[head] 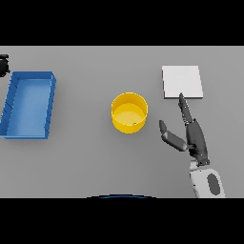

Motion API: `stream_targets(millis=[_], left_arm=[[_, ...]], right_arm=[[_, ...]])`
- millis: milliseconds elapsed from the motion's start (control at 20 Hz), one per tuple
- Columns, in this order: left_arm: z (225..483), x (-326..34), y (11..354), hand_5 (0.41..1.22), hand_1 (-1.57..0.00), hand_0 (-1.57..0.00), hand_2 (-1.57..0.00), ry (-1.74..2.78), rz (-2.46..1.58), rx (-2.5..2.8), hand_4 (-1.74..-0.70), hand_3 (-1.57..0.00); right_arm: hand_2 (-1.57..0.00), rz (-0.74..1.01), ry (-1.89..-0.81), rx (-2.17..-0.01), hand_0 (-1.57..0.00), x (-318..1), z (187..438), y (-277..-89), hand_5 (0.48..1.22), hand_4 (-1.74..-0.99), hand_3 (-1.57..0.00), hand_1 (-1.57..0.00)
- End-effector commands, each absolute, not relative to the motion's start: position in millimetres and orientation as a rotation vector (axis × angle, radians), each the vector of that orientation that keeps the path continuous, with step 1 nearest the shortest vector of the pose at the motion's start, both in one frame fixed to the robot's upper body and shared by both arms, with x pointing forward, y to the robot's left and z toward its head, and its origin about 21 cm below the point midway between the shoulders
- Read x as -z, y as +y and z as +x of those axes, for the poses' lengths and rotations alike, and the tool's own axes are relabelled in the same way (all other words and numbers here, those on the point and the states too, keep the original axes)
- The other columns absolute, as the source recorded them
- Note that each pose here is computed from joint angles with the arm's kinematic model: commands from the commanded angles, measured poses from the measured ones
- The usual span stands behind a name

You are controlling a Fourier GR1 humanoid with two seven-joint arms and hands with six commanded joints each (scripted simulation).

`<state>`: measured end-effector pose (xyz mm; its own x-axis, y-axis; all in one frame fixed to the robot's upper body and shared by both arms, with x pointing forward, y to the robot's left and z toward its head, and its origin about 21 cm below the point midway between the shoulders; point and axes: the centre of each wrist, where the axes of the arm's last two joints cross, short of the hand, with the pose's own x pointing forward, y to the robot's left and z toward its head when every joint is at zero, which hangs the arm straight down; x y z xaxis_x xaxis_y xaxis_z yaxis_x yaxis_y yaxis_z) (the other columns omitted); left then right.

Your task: Pick up the red beaker and tilt it to pour out 1 green nut into yellow bowl. Pick up the yellow bowl and place it on the metallic measuring scale.

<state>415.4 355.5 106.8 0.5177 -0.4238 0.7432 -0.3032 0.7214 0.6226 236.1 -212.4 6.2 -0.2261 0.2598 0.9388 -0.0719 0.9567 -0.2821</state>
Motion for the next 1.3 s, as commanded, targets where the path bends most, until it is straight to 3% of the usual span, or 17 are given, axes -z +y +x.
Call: stream_targets(millis=[0, 200, 250, 350, 400, 450, 600, 700, 850, 1100, 1250], left_arm=[[407, -102, 352, 1.221, -1.57, -1.57, -1.57, -1.034, 0.785, 0.076, -1.74, -1.38], [378, -94, 344, 0.955, -1.57, -1.57, -1.57, -0.975, 0.723, 0.096, -1.73, -1.37], [374, -96, 340, 0.888, -1.57, -1.57, -1.57, -0.962, 0.699, 0.138, -1.66, -1.41], [362, -103, 340, 0.774, -1.54, -1.57, -1.49, -0.991, 0.662, 0.240, -1.31, -1.24], [357, -106, 340, 0.740, -1.38, -1.50, -1.31, -1.006, 0.647, 0.297, -1.15, -1.10], [354, -106, 341, 0.714, -1.10, -1.25, -1.05, -1.023, 0.589, 0.337, -1.03, -0.88], [350, -109, 348, 0.667, -0.56, -0.64, -0.54, -0.987, 0.548, 0.397, -0.82, -0.45], [350, -105, 346, 0.651, -0.36, -0.41, -0.34, -0.956, 0.585, 0.467, -0.76, -0.29], [358, -97, 346, 0.647, -0.18, -0.21, -0.18, -0.963, 0.617, 0.465, -0.73, -0.15], [362, -98, 341, 0.658, -0.06, -0.07, -0.06, -1.031, 0.658, 0.435, -0.71, -0.05], [359, -95, 343, 0.679, -0.03, -0.03, -0.03, -1.079, 0.653, 0.418, -0.71, -0.02]], right_arm=[[0.00, -0.143, -1.787, -0.310, 0.00, -10, 235, -212.8, 0.687, -1.186, 0.00, 0.00], [0.00, -0.126, -1.767, -0.314, 0.00, -11, 237, -208.5, 0.679, -1.168, 0.00, 0.00], [0.00, -0.131, -1.757, -0.311, 0.00, -9, 237, -209.6, 0.678, -1.165, 0.00, 0.00], [0.00, -0.146, -1.752, -0.312, 0.00, -9, 239, -210.9, 0.671, -1.163, 0.00, 0.00], [0.00, -0.145, -1.759, -0.316, 0.00, -9, 239, -211.3, 0.669, -1.159, 0.00, 0.00], [0.00, -0.148, -1.761, -0.321, 0.00, -9, 238, -213.4, 0.669, -1.161, 0.00, 0.00], [0.00, -0.140, -1.763, -0.318, 0.00, -7, 237, -210.5, 0.677, -1.151, 0.00, 0.00], [0.00, -0.135, -1.771, -0.314, 0.00, -10, 236, -212.4, 0.685, -1.145, 0.00, 0.00], [0.00, -0.138, -1.767, -0.327, 0.00, -11, 235, -210.9, 0.688, -1.160, 0.00, 0.00], [0.00, -0.191, -1.737, -0.338, 0.00, -14, 236, -209.9, 0.672, -1.175, 0.00, 0.00], [0.00, -0.183, -1.762, -0.477, 0.00, -19, 240, -205.9, 0.703, -1.132, 0.00, 0.00]])
